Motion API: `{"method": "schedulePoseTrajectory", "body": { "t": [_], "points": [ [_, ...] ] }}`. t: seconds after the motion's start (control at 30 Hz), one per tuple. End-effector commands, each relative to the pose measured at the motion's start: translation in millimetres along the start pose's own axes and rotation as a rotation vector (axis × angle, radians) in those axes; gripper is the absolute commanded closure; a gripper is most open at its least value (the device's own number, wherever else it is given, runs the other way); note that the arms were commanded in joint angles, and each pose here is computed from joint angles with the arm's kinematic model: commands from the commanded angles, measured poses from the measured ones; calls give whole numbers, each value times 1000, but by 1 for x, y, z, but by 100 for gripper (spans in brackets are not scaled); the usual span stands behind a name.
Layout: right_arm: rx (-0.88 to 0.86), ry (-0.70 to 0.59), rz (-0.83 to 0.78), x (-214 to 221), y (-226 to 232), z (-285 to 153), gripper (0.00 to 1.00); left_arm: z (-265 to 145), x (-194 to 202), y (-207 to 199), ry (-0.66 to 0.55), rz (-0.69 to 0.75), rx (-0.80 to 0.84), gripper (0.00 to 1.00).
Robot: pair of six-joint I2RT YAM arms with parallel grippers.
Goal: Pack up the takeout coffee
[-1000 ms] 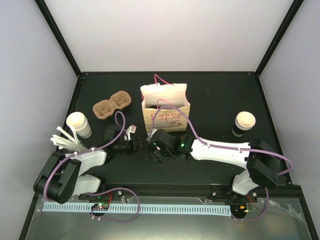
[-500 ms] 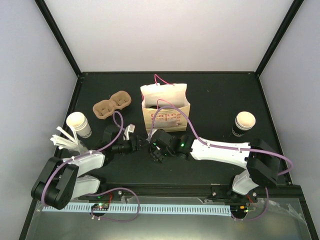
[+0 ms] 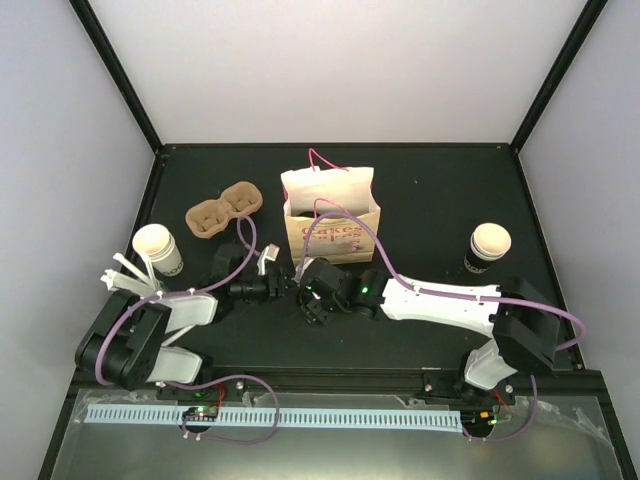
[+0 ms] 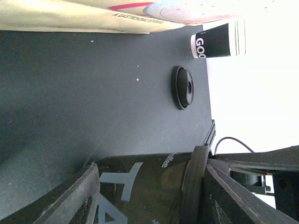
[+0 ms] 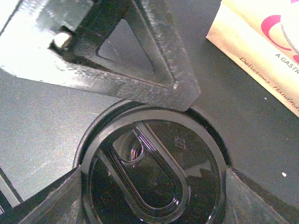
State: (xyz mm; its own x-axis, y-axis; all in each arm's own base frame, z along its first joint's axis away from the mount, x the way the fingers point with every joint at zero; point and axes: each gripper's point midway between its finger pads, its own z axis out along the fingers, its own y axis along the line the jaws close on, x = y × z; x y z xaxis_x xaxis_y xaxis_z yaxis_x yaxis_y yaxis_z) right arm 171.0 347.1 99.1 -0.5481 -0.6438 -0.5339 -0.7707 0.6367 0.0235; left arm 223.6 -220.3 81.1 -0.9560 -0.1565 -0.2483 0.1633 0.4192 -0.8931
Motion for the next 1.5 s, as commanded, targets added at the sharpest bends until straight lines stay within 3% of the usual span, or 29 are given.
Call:
{"method": "schedulePoseTrajectory", "body": {
  "t": [0.0,0.4,0.57,0.7,0.9,1.2,1.47],
  "points": [
    [-78,430,-20,116,13,22,30,9,18,13,104,-24,-37,39],
    [-43,435,-17,113,8,23,31,1,40,54,146,-91,-229,46],
    [4,382,-12,95,0,6,31,-12,17,12,49,26,-164,30],
    [58,320,9,76,-11,-18,31,-38,-8,-20,-39,157,-236,23],
    [101,164,42,33,-24,-84,31,-79,-41,-79,-181,281,-254,13],
    [168,-61,44,-24,-49,-202,31,-126,-86,-151,-364,466,-299,13],
    [345,-296,99,-74,-96,-307,32,-144,-156,-190,-481,622,-438,11]
  ]
}}
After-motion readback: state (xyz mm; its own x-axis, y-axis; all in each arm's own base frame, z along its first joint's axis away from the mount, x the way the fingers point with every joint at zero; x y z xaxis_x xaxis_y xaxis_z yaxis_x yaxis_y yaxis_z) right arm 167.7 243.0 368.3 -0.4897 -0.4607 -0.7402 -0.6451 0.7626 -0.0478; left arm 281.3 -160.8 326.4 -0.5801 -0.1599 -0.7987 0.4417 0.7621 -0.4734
